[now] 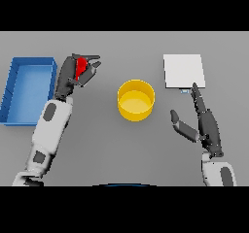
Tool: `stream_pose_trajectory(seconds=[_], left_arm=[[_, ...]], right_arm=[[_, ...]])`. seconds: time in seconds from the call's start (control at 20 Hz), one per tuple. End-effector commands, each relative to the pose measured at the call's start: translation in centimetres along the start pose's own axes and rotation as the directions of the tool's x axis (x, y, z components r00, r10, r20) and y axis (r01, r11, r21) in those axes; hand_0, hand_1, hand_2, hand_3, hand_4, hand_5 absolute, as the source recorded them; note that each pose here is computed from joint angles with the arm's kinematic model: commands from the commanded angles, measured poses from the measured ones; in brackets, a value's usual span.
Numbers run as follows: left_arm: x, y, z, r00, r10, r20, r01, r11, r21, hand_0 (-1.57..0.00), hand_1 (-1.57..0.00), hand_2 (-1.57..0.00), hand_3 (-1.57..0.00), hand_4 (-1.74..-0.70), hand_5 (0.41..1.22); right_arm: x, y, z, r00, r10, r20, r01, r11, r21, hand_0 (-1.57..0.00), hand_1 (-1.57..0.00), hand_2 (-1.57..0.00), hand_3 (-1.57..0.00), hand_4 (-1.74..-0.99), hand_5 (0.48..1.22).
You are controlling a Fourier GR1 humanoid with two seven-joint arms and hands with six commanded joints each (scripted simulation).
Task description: Pick up the red beaker and tilt it to pour out 1 green nut into yellow bowl. Pick up the yellow bowl and place it on the metallic measuring scale.
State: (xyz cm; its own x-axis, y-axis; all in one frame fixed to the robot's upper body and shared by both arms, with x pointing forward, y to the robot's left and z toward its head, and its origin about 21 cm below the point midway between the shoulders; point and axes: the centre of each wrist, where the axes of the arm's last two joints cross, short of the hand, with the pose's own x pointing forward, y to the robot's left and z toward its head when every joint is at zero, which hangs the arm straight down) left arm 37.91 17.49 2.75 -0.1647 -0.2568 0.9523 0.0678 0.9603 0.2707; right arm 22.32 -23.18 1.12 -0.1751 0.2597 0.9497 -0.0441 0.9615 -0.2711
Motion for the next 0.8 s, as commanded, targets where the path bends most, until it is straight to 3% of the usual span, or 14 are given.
stream_pose_trajectory(seconds=[0.0, 0.15, 0.45, 0.75], left_arm=[[0.6, 0.3, 0.0, 0.998, -0.063, 0.010, 0.063, 0.998, -0.029, -1.55, -1.56, -1.56, -1.56, -1.72, 1.107], [2.4, 0.0, -0.6, 0.961, -0.275, 0.034, 0.277, 0.949, -0.150, -1.56, -1.56, -1.56, -1.56, -1.73, 1.121], [4.2, -1.3, -0.1, 0.902, -0.423, 0.092, 0.433, 0.874, -0.222, -1.56, -1.56, -1.56, -1.56, -1.73, 1.112], [6.3, -3.7, -1.7, 0.589, -0.754, 0.291, 0.807, 0.526, -0.269, -1.57, -1.57, -1.57, -1.57, -1.74, 1.152]], right_arm=[[0.0, 0.0, -0.1, 1.000, 0.011, -0.002, -0.011, 1.000, 0.003, 0.00, 0.00, 0.00, 0.00, -1.249, 0.679], [0.4, 0.1, 0.1, 0.999, 0.036, 0.000, -0.036, 0.999, -0.004, 0.00, 0.00, 0.00, 0.00, -1.243, 0.691], [0.5, 0.0, 0.1, 0.999, 0.025, -0.020, -0.025, 1.000, 0.001, 0.00, 0.00, 0.00, 0.00, -1.248, 0.711], [0.4, 0.0, 0.6, 1.000, 0.019, -0.017, -0.019, 1.000, 0.004, 0.00, 0.00, 0.00, 0.00, -1.267, 0.721]])
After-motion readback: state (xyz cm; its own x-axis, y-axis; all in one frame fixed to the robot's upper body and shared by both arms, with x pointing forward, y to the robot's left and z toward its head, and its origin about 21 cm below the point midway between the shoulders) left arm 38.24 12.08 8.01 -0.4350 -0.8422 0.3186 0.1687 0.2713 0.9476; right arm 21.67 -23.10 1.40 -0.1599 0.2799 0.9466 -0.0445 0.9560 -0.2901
